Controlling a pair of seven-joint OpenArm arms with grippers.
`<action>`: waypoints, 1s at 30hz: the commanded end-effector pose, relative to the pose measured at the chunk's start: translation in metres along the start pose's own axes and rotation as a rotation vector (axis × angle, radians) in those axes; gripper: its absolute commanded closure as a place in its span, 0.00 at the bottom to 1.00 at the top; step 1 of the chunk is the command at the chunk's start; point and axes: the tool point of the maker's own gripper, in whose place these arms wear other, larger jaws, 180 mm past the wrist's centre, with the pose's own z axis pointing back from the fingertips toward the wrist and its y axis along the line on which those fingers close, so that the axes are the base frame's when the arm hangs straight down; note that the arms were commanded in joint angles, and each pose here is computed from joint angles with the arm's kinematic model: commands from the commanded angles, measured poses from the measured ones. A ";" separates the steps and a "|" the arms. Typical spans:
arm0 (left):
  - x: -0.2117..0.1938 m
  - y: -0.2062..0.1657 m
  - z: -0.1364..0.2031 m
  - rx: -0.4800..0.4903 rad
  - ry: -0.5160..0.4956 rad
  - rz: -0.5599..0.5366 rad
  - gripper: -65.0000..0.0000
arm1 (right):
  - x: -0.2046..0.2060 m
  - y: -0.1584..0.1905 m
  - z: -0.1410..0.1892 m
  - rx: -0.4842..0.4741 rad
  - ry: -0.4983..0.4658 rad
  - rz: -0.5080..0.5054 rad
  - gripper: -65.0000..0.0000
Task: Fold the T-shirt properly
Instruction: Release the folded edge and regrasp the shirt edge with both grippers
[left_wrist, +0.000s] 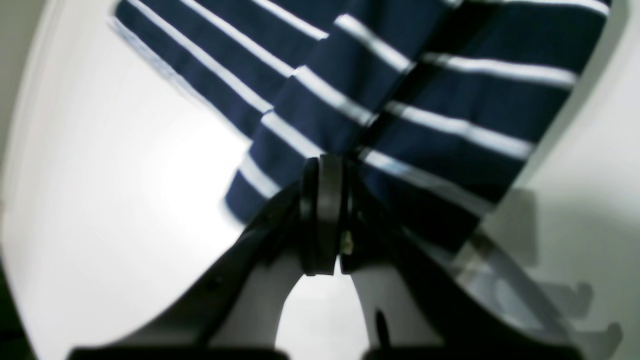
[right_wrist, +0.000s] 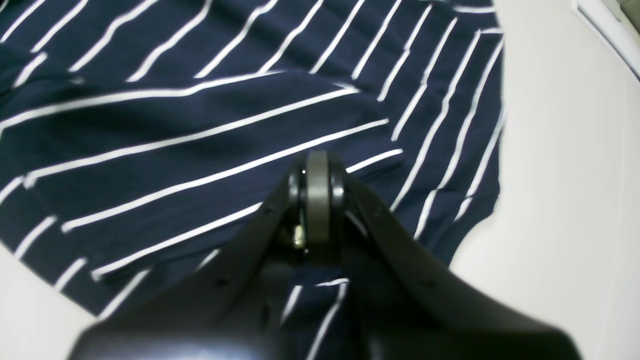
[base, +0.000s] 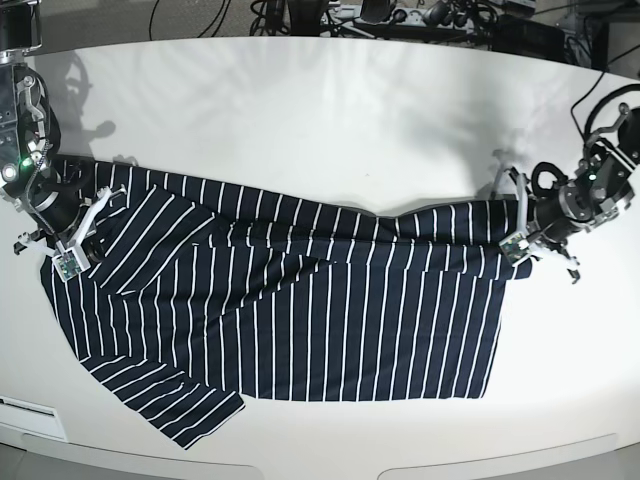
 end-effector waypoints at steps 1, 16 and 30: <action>0.001 0.015 0.002 0.035 -0.009 0.002 1.00 | 0.010 -0.006 0.003 -0.008 -0.026 0.013 1.00; -0.033 -0.016 -0.001 -0.137 0.102 -0.039 1.00 | -0.064 0.000 0.004 0.020 0.261 0.046 1.00; -0.014 -0.018 0.016 -0.191 0.007 -0.159 1.00 | -0.061 -0.012 0.014 0.058 0.234 0.124 1.00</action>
